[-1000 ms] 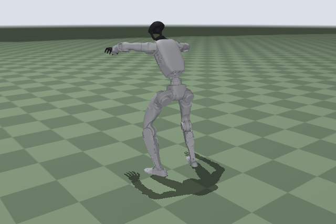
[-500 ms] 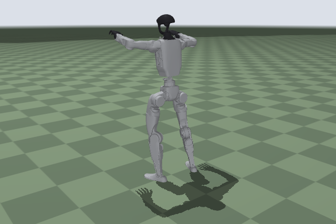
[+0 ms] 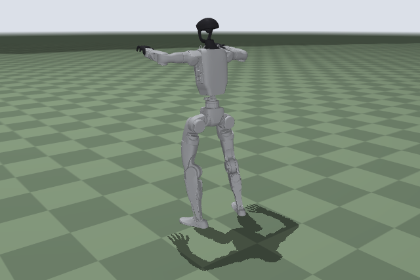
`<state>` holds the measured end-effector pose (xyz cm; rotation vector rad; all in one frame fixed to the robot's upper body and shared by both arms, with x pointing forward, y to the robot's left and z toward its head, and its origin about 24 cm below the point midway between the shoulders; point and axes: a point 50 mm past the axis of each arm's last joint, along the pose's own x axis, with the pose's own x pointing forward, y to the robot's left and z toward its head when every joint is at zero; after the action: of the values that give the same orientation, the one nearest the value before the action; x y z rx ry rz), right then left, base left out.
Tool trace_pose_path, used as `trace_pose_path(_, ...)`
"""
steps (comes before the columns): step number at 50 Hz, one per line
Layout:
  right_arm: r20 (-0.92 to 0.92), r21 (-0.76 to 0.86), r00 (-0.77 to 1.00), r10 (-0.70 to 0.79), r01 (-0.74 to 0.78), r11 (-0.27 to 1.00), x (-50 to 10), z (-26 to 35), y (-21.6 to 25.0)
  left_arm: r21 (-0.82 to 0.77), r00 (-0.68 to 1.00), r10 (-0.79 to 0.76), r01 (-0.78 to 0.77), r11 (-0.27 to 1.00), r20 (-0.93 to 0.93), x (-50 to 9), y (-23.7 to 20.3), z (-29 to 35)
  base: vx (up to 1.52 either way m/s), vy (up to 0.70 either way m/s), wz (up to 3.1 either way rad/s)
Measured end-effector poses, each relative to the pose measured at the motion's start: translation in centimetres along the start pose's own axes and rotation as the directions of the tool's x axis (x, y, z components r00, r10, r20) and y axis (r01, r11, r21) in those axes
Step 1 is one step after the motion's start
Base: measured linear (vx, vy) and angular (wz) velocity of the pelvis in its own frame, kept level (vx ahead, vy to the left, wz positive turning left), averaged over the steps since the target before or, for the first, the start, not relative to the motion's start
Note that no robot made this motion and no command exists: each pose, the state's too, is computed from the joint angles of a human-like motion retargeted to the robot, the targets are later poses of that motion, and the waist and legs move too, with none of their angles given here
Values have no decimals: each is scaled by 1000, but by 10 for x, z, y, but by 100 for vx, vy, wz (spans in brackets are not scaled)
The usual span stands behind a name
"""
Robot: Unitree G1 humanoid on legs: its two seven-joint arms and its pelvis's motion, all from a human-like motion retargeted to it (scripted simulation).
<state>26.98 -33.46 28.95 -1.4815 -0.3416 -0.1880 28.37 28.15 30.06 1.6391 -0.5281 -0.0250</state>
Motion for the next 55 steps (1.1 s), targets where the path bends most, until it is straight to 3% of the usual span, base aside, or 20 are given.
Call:
trace_pose_path(5, -38, 59, 990, -132, 134, 989, -4, -6, -5, -86, 986, 135, -144, 986, -102, -2, -4, -14, -15, 0, 11)
trace_pose_path(10, -83, 62, 942, -324, 329, 942, -13, -12, -16, -119, 904, 363, -396, 911, -225, -8, -1, -24, -22, 1, 22)
trace_pose_path(15, -80, 47, 894, -440, 444, 895, -28, -8, -31, 79, 771, 567, -571, 817, -291, -21, 15, -29, -24, 2, 19)
trace_pose_path(22, -30, -80, 896, -444, 440, 894, -44, 2, -31, 153, 697, 652, -639, 754, -299, -36, 24, -24, -19, 1, 9)
trace_pose_path(37, -77, -27, 866, -495, 494, 869, -39, 10, -33, -21, 695, 603, -662, 749, -393, -33, 21, -22, -12, 1, -10)
trace_pose_path(45, -87, -87, 979, -186, 179, 980, -45, 7, 23, -120, 826, 395, -475, 872, -402, -41, -43, -7, -14, 4, -86)
trace_pose_path(55, -209, -50, 978, -12, 1, 999, -66, -10, 69, -280, 872, 194, -343, 897, -449, -53, -102, 11, -5, -3, 1)
